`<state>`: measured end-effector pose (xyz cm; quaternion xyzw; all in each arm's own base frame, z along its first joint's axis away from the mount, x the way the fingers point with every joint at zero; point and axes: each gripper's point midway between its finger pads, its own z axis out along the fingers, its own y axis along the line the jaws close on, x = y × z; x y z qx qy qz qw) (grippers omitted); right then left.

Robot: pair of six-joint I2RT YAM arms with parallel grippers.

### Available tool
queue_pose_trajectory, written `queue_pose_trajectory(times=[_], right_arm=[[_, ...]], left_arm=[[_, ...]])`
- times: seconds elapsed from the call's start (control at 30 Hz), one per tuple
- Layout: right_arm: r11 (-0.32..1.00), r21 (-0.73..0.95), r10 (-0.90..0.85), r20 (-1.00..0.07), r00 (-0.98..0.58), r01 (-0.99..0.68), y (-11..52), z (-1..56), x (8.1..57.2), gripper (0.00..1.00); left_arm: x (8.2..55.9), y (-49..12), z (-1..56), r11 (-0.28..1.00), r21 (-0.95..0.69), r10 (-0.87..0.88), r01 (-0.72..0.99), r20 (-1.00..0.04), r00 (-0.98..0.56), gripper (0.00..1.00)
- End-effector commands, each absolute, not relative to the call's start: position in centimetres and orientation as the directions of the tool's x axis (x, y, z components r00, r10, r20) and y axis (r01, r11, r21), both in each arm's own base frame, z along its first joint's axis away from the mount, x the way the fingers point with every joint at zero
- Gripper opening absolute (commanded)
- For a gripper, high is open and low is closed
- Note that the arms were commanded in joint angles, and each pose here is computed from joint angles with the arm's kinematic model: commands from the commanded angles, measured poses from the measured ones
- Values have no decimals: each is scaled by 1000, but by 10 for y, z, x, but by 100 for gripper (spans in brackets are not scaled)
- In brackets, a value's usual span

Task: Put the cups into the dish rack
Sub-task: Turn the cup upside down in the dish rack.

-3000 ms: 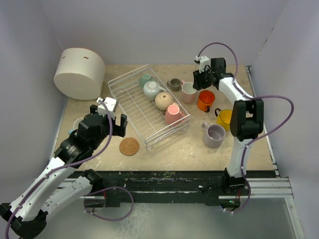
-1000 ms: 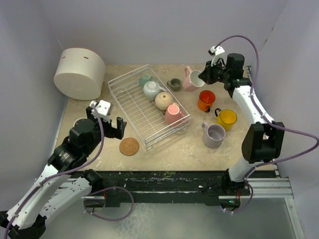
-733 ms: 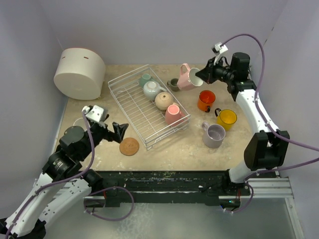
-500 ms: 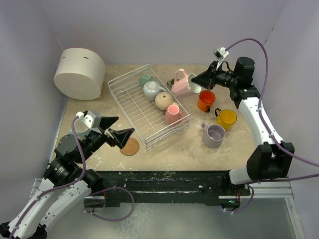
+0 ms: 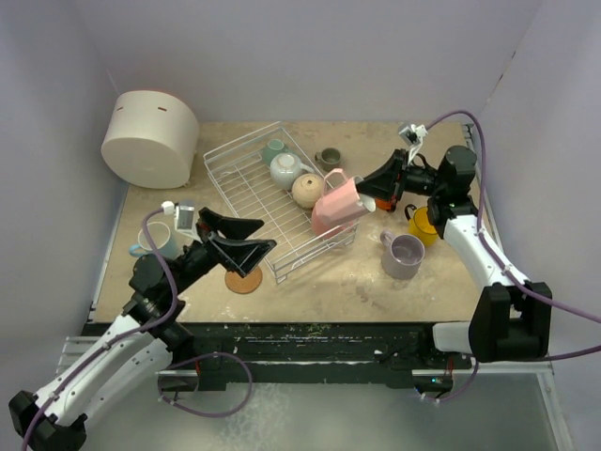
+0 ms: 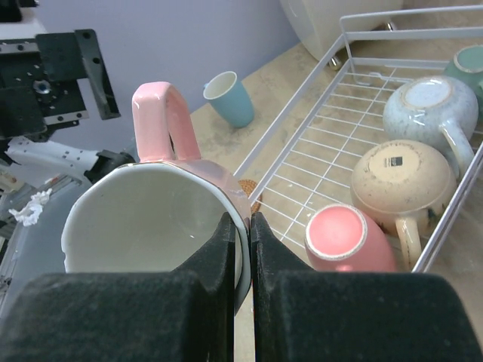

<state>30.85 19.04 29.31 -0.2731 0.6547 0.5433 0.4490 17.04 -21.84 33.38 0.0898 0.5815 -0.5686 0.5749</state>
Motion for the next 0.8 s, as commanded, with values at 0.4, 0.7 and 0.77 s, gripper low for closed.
queue_pose_trajectory(times=[0.4, 0.7, 0.77], right_arm=[[142, 432, 173, -897, -407, -891, 194, 331, 291, 0], [123, 424, 172, -899, -402, -897, 199, 334, 285, 0], [116, 427, 168, -898, -406, -897, 202, 333, 284, 0]], left_arm=[[202, -241, 378, 162, -555, -714, 816, -637, -291, 99], [232, -276, 393, 103, -547, -689, 831, -642, -337, 100], [239, -283, 396, 104, -545, -683, 832, -648, -338, 100]])
